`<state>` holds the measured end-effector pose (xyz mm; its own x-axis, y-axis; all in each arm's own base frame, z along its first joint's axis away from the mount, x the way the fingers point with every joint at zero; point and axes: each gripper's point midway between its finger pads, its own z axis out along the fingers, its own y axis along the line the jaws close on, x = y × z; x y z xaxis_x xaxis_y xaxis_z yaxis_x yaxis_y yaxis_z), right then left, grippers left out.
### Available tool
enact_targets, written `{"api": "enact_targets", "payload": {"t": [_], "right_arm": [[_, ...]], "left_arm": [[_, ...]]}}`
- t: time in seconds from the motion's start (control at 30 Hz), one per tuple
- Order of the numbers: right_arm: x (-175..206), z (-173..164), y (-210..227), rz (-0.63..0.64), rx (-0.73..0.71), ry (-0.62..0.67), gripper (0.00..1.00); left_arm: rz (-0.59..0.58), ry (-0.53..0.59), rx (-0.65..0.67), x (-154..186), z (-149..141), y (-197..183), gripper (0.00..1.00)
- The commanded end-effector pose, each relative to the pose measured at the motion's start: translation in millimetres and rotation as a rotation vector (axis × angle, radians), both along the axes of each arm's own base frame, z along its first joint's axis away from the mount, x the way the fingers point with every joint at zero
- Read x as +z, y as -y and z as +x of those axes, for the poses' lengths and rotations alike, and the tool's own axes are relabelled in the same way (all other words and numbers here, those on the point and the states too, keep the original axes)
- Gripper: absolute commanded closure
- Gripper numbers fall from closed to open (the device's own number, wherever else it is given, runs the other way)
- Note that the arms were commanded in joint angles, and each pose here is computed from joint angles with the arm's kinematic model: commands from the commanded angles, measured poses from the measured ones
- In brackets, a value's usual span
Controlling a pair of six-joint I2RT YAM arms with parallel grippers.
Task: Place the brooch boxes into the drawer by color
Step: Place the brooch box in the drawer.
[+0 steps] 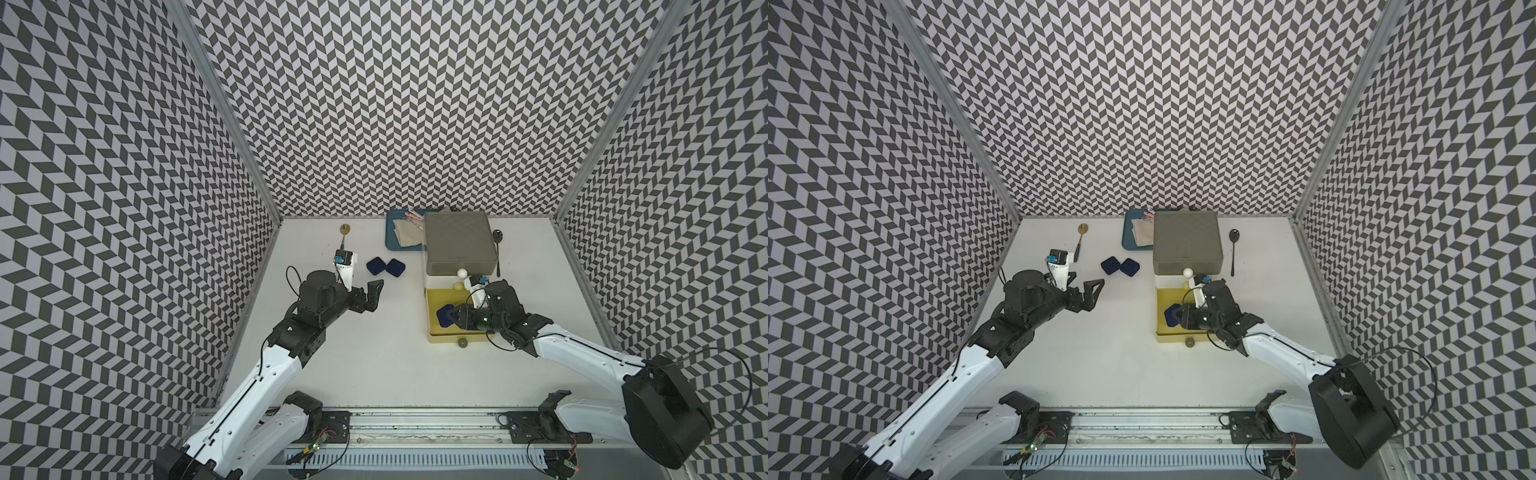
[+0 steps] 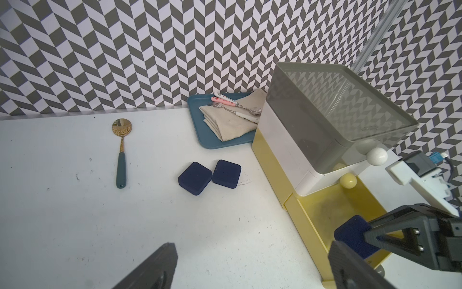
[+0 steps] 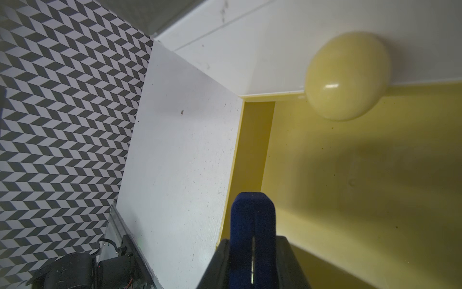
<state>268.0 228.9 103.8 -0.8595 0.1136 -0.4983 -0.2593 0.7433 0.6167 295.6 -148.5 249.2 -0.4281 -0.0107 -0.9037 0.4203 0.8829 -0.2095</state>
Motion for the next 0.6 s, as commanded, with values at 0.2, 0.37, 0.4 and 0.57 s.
{"api": "enact_targets", "payload": {"t": [0.2, 0.37, 0.4, 0.57], "right_arm": [[-6.0, 4.2, -13.7, 0.027, 0.027, 0.033, 0.85], [-14.4, -0.4, -24.4, 0.018, 0.059, 0.017, 0.85], [-16.6, -0.9, -25.7, 0.016, 0.062, 0.014, 0.85], [-20.5, -1.4, -30.5, 0.012, 0.074, 0.007, 0.85]], "left_arm": [[-0.004, 0.015, -0.014, 1.7, 1.3, 1.4, 0.0], [0.0, 0.011, -0.017, 0.4, 2.3, 2.1, 0.0], [0.002, 0.01, -0.015, 0.0, 2.4, 1.6, 0.0], [0.008, 0.013, -0.011, 0.1, 2.2, 0.2, 0.0]]}}
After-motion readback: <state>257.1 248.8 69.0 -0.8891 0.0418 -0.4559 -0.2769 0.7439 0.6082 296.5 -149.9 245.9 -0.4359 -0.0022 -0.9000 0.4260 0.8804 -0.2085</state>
